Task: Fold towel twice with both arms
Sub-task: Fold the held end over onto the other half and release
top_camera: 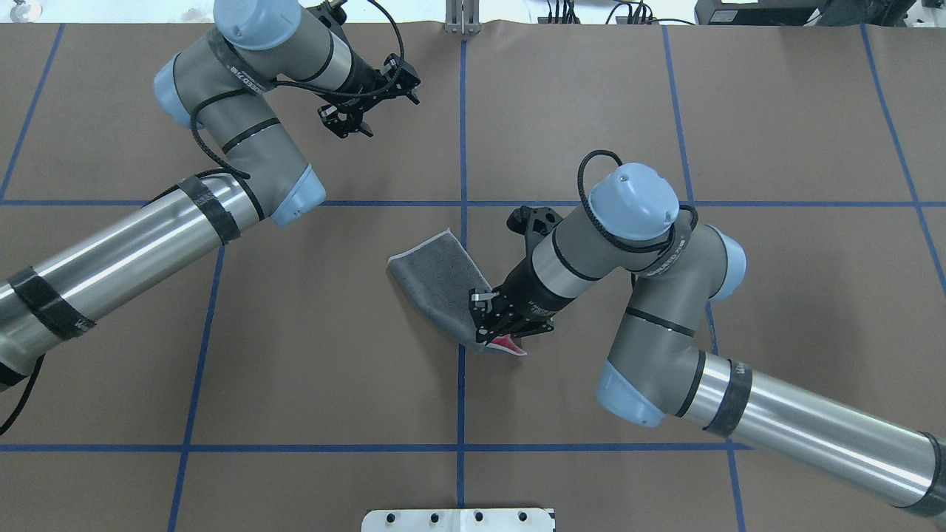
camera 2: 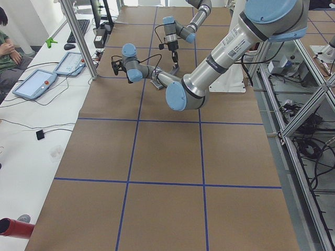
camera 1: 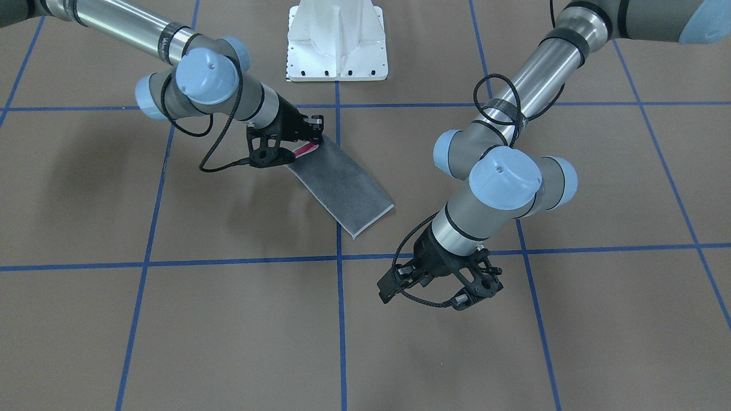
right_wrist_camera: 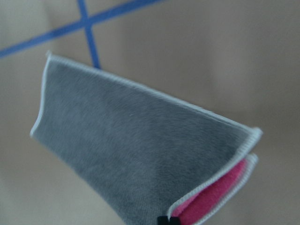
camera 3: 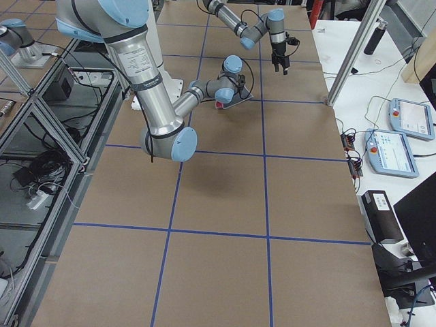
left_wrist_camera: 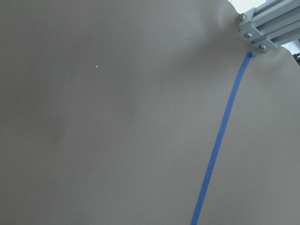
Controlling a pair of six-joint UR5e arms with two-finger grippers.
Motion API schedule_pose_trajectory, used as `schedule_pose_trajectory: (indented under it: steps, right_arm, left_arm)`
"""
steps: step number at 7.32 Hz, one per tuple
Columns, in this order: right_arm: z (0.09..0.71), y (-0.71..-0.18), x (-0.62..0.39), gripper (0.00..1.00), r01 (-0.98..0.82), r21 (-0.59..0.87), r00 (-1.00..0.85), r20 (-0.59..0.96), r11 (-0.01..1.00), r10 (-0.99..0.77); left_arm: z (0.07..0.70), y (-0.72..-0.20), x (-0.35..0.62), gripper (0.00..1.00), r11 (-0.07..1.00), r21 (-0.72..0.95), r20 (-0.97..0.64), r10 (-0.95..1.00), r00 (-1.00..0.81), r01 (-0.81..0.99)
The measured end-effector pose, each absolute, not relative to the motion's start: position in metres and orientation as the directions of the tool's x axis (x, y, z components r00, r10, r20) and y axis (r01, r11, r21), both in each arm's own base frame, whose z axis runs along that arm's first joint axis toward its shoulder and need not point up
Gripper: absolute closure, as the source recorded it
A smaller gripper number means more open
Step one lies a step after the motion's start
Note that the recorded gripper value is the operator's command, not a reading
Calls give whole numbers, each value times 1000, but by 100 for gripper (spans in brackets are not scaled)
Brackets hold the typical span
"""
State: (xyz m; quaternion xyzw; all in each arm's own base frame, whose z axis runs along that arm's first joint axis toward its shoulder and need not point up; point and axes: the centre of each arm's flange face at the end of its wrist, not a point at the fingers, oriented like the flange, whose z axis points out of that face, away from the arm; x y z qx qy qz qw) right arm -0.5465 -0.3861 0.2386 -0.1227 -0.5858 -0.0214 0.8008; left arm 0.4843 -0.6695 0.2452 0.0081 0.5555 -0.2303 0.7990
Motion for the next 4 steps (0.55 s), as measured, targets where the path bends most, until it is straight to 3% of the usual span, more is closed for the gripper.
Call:
schedule_pose_trajectory:
  steps: [2, 3, 4]
  right_arm:
    - [204, -361, -584, 100, 169, -172, 298, 948, 971, 116]
    - [192, -358, -598, 67, 157, -180, 296, 947, 971, 128]
    - [186, -358, -607, 1, 147, -185, 296, 946, 972, 135]
  left_arm:
    - [251, -670, 482, 1, 892, -244, -889, -362, 279, 380]
    - [253, -671, 481, 1, 891, -245, -888, -364, 280, 381]
    - [256, -671, 480, 1, 892, -243, -888, -363, 283, 381]
